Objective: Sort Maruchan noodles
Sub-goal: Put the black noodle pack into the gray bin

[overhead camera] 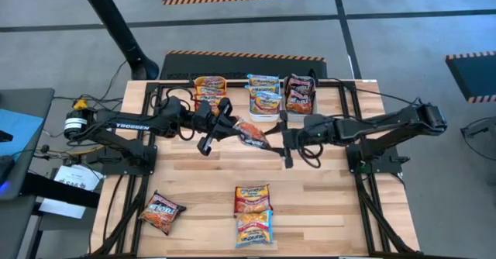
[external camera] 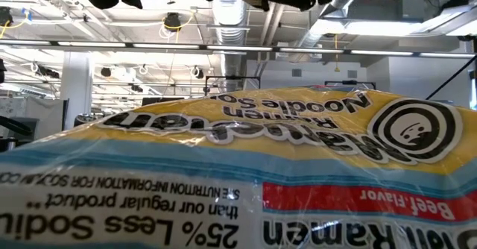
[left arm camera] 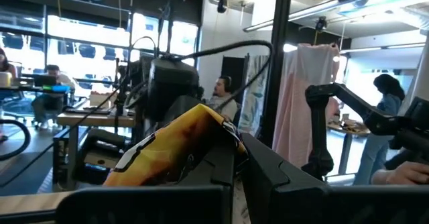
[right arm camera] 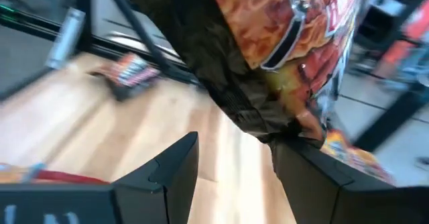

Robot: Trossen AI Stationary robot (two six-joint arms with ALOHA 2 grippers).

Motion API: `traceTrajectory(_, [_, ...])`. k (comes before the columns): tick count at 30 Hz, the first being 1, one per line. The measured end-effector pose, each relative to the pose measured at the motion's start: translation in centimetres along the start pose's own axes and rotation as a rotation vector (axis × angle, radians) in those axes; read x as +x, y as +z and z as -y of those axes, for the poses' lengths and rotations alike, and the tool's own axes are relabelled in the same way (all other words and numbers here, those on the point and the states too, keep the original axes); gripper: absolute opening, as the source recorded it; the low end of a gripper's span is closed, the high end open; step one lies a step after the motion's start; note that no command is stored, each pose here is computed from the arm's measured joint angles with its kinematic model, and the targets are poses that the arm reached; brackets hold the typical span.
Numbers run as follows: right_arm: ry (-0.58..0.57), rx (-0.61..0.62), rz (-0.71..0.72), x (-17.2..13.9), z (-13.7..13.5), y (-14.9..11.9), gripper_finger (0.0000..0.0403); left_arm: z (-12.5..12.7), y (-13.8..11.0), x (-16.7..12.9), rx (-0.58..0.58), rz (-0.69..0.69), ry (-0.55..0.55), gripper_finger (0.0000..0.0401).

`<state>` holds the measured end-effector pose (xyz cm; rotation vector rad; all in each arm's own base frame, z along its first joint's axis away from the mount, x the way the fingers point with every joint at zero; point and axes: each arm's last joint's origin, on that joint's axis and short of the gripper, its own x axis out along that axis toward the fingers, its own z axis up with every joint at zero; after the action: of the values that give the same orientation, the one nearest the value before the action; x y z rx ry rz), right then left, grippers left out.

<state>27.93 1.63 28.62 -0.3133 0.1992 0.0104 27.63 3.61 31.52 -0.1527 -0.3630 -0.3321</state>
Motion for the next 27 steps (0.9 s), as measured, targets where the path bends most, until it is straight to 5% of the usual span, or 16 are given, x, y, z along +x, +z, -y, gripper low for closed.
traceTrajectory(13, [-0.188, -0.027, -0.103, -1.9, -1.6, 0.8, 0.0219, 0.0, 0.0, 0.0, 0.035, 0.004, 0.01, 0.0])
traceTrajectory(27, [-0.139, -0.043, 0.011, -2.0, -3.3, 2.1, 0.0219, -0.2, 0.1, 0.0, 0.046, 0.014, 0.053, 0.0])
